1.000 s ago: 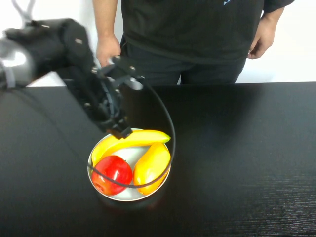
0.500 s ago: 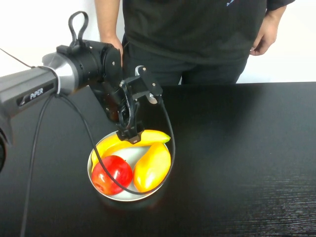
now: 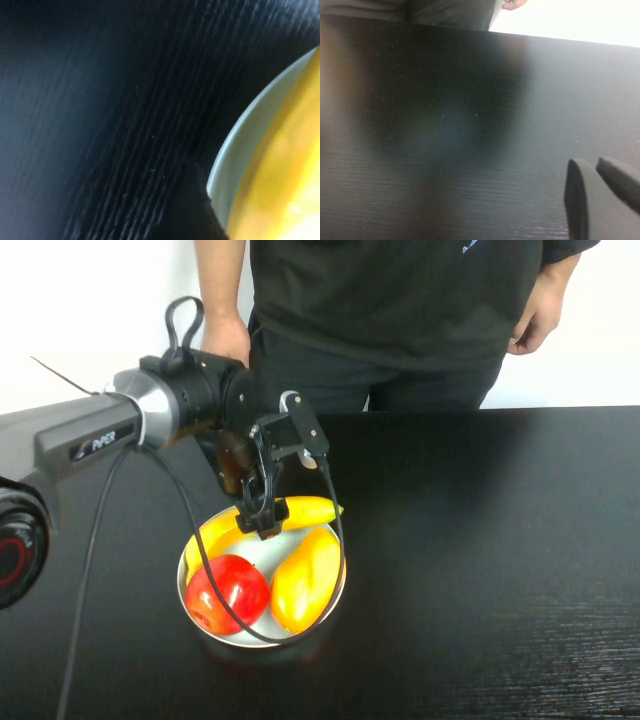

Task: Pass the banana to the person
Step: Pick up the banana

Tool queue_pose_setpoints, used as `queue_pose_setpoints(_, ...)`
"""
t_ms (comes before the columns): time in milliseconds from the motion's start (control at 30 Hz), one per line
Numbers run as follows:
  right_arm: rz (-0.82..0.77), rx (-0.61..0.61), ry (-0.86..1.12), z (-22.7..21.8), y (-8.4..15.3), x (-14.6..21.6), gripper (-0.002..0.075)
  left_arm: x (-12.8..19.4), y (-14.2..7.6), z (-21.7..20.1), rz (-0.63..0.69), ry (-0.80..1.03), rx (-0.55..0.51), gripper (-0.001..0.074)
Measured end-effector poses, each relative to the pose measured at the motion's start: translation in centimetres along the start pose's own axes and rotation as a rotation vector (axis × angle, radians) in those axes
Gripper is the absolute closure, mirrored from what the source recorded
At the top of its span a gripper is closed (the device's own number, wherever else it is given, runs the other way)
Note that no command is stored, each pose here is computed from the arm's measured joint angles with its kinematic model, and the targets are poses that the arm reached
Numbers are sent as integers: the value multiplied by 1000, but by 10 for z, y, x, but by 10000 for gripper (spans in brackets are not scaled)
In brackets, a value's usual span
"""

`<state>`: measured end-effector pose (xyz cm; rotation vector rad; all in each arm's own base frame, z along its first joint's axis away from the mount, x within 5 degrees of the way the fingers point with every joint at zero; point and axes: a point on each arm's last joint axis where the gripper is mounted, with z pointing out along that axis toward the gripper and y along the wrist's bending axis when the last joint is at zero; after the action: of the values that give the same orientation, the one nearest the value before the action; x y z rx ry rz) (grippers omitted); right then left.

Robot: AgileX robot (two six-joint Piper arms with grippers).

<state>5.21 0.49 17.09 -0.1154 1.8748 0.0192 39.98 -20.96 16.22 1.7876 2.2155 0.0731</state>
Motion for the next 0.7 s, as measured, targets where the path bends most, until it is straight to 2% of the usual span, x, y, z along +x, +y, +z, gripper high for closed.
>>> queue_pose_setpoints(233,0,0,0,0,0,0,733,3,-2,16,18,28,22,232)
queue_pose_setpoints(300,0,0,0,0,0,0,733,4,-2,18,28,36,21,253)
queue_pose_setpoints(400,0,0,0,0,0,0,733,3,-3,18,55,50,10,356)
queue_pose_setpoints(467,0,0,0,0,0,0,734,3,-3,18,71,57,2,463)
queue_pose_setpoints(700,0,0,0,0,0,0,734,4,-4,16,88,73,13,459)
